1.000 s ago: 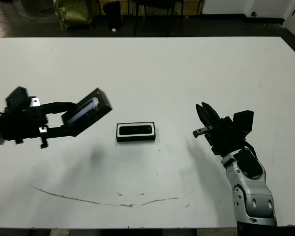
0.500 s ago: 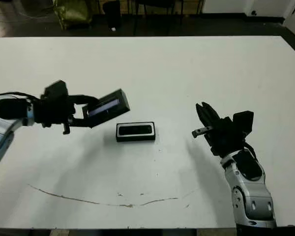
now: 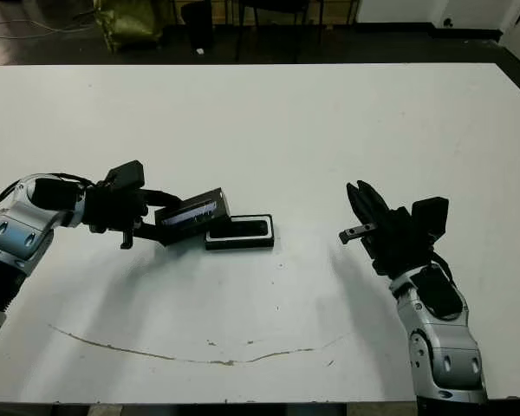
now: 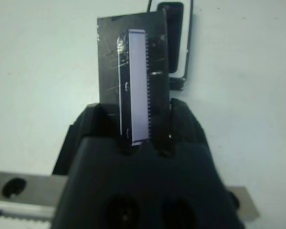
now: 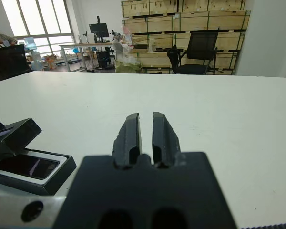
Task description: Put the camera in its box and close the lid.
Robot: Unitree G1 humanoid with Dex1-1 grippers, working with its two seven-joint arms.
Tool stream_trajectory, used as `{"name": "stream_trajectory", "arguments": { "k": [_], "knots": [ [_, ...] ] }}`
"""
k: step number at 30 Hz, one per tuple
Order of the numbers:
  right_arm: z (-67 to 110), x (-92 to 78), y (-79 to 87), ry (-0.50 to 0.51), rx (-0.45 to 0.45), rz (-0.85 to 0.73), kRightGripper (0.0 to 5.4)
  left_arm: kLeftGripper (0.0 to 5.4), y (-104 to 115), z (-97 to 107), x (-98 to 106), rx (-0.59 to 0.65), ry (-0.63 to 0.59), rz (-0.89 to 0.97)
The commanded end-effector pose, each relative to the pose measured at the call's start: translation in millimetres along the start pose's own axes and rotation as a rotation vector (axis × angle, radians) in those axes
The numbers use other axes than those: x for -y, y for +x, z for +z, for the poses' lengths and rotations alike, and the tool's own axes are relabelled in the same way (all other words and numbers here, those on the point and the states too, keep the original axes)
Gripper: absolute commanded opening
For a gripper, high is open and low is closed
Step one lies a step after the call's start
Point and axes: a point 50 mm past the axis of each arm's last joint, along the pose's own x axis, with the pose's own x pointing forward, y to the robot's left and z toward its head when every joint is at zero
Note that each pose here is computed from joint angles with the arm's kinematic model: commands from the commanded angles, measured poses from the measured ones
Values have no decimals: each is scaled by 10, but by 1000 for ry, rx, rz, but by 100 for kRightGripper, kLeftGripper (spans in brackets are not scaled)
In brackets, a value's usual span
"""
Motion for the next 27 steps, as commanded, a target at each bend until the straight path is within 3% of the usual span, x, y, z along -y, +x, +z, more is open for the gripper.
{"name": "stream_trajectory", "arguments": {
  "k": [1, 27],
  "knots": [
    [-44, 33, -36, -9, -32, -16, 0, 189, 44, -37, 37, -21, -26, -35],
    [-83, 19, -23, 13, -34, -24, 0, 189, 233, 47, 123, 68, -61, -107]
  ]
}}
